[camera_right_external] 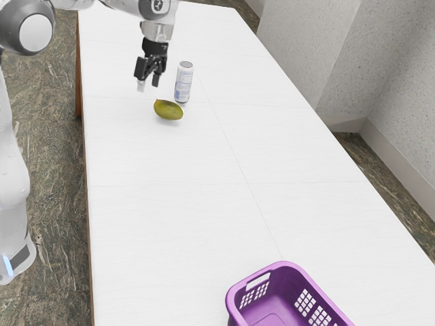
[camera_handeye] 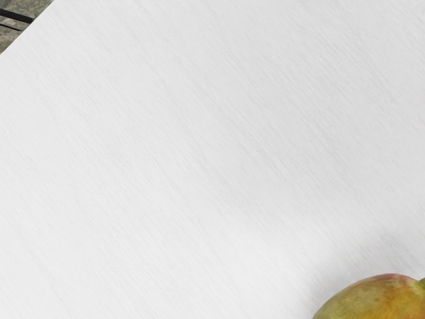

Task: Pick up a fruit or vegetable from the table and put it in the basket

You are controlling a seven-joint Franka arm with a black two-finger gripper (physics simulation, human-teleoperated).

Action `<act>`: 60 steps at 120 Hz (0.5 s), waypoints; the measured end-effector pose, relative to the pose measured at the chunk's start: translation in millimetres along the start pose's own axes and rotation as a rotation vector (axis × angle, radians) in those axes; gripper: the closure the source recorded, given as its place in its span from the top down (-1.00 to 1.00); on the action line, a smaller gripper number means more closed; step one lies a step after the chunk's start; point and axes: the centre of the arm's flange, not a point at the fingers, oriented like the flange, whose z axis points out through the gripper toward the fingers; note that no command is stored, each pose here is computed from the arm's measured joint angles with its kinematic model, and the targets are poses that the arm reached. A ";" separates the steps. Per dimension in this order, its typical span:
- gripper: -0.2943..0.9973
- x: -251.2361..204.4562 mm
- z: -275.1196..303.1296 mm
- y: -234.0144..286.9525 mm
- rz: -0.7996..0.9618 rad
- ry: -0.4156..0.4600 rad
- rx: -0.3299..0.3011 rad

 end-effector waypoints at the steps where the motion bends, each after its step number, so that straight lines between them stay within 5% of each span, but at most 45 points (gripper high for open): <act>1: 0.54 -1.5 0.7 0.9 0.008 0.000 -0.002; 42: 0.54 -21.7 14.4 40.9 0.180 -0.043 -0.067; 60: 0.54 -20.6 16.5 54.8 0.134 -0.138 -0.084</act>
